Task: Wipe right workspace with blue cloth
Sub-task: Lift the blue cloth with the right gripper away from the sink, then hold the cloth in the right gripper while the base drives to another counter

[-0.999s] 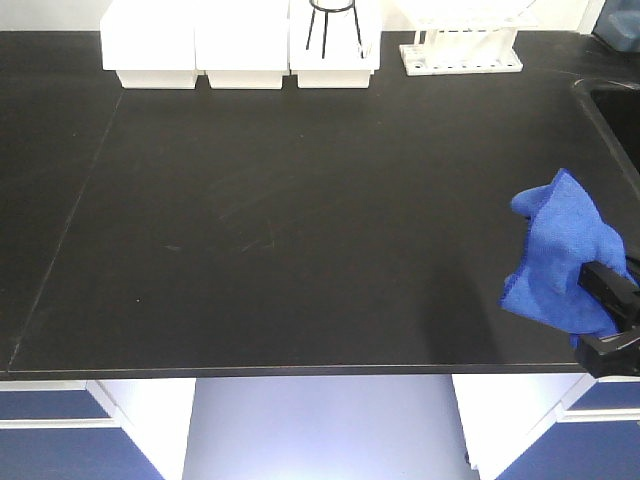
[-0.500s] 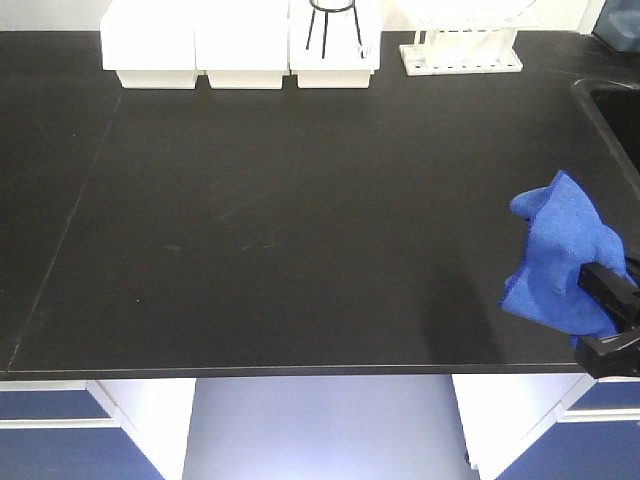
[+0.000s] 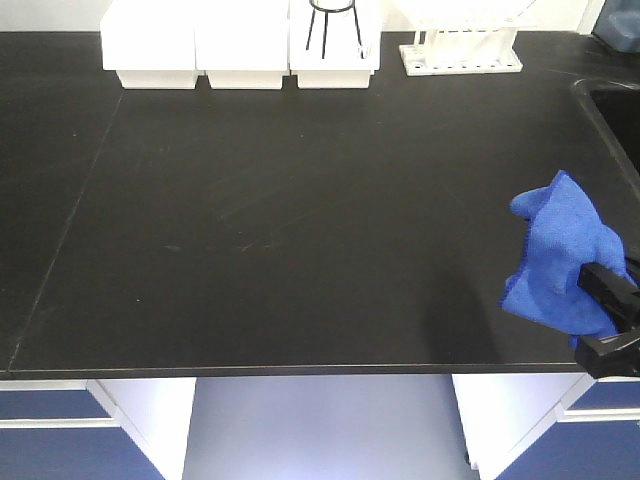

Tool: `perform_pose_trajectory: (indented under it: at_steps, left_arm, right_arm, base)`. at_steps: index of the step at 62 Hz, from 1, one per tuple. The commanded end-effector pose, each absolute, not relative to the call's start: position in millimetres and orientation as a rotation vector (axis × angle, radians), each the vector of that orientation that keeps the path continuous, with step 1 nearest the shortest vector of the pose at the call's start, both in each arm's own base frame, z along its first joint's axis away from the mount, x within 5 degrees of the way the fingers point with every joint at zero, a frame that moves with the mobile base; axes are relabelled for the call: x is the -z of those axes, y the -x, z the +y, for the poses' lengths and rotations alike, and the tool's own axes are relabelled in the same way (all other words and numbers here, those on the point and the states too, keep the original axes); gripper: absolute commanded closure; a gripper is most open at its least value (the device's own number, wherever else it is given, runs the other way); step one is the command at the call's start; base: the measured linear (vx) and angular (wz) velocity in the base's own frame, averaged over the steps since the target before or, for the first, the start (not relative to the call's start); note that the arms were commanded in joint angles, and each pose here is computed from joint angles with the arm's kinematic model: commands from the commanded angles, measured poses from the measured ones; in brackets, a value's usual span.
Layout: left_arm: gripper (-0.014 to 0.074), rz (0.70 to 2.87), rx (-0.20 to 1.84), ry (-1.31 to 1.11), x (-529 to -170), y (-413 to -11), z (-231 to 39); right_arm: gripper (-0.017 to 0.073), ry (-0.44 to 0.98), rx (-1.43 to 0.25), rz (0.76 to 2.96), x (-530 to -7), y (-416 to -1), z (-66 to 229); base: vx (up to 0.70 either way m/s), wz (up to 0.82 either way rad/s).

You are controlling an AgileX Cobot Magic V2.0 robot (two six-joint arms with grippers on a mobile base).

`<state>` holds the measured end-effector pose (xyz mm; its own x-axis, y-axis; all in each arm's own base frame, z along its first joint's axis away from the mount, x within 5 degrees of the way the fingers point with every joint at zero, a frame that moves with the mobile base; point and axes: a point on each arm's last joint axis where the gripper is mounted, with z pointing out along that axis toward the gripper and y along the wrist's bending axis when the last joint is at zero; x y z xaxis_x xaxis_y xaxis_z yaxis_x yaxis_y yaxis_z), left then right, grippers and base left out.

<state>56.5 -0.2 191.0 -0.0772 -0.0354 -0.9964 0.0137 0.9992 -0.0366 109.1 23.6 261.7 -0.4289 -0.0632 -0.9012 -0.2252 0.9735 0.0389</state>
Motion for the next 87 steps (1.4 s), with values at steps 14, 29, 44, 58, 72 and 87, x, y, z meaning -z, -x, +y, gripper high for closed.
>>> perform_pose_trajectory:
  at_steps: [14,29,44,58,72,87]
  left_arm:
    - [0.0599,1.584,0.06,0.009,-188.7,-56.8,-1.5]
    - [0.0599,1.584,0.06,0.009,-188.7,-56.8,-1.5]
    - [0.0599,1.584,0.06,0.009,-188.7,-56.8,-1.5]
    - [0.0599,1.584,0.06,0.009,-188.7,-56.8,-1.5]
    - [0.0599,1.584,0.06,0.009,-188.7,-56.8,-1.5]
    - [0.0599,1.584,0.06,0.009,-188.7,-56.8,-1.5]
  right_arm:
    - [0.0557,0.191,-0.164,1.918,-276.3,-112.7,22.4]
    - [0.0557,0.191,-0.164,1.918,-276.3,-112.7,22.4]
    - [0.0557,0.189,-0.166,1.916,-276.5,-112.8,22.4]
    - [0.0557,0.188,-0.166,1.914,-276.7,-112.8,22.4]
    - [0.0557,0.188,-0.166,1.914,-276.7,-112.8,22.4]
    - [0.0557,0.188,-0.166,1.914,-276.7,-112.8,22.4]
  base:
    - [-0.02,0.02]
    - [-0.08,0.02]
    - [-0.17,0.07]
    - [-0.22,0.1]
    - [-0.26,0.02]
    - [-0.29,-0.05]
